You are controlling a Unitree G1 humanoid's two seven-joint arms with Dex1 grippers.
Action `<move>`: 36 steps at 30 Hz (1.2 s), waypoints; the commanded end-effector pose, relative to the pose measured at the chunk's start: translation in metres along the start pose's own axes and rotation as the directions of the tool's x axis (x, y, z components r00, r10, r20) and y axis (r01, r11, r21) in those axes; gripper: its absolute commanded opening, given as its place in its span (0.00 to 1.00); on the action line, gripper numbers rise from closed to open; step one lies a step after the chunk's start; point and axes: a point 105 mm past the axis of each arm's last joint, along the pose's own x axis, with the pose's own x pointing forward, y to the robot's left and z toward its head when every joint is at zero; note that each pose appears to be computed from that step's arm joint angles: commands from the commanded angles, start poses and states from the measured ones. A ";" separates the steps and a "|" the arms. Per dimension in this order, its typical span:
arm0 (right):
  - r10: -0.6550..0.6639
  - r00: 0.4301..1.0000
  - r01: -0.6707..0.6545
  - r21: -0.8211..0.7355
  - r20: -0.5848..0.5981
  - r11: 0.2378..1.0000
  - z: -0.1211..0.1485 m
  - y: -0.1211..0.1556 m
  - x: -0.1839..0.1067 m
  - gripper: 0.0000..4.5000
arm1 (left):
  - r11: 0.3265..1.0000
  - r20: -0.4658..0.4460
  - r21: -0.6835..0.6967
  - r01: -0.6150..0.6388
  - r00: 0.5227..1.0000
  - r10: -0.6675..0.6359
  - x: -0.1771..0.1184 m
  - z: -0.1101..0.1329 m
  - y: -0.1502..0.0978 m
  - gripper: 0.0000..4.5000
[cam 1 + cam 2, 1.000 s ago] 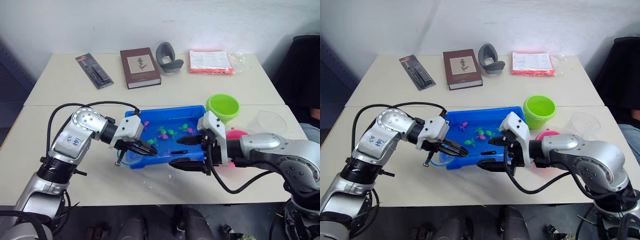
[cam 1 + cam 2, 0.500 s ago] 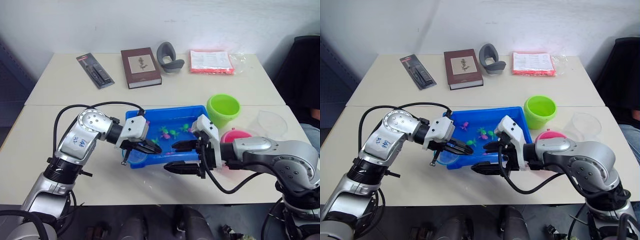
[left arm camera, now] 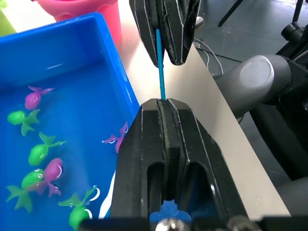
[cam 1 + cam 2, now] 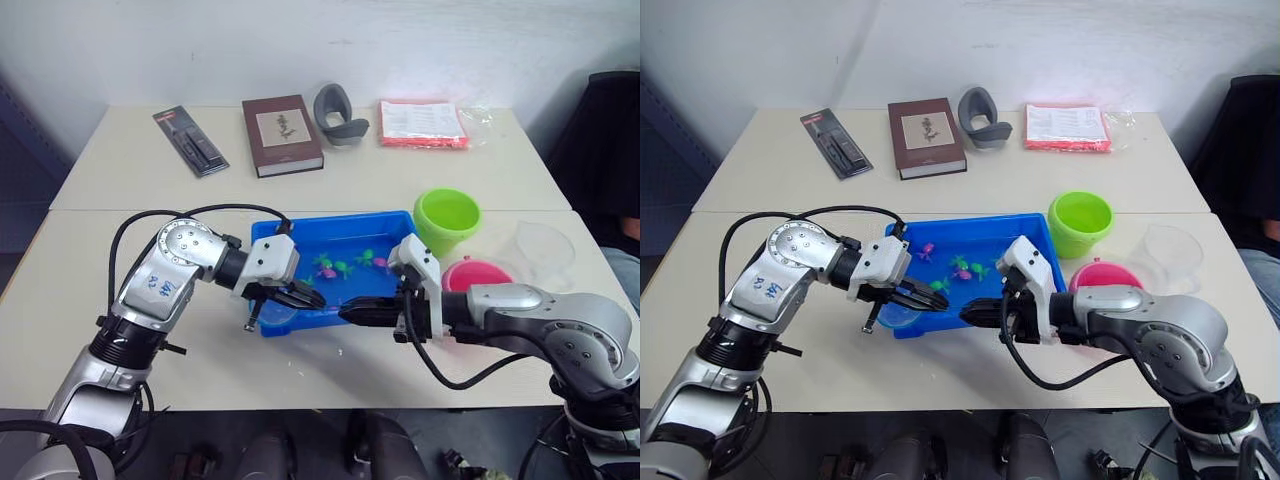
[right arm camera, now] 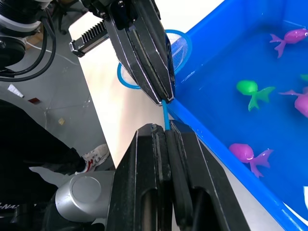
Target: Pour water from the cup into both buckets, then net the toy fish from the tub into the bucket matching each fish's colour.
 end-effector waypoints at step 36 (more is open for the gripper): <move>-0.497 0.836 0.549 0.355 -0.234 0.757 -0.025 -0.045 -0.088 0.00 | 0.869 0.155 -0.252 -0.426 0.868 0.471 -0.089 -0.036 0.020 1.00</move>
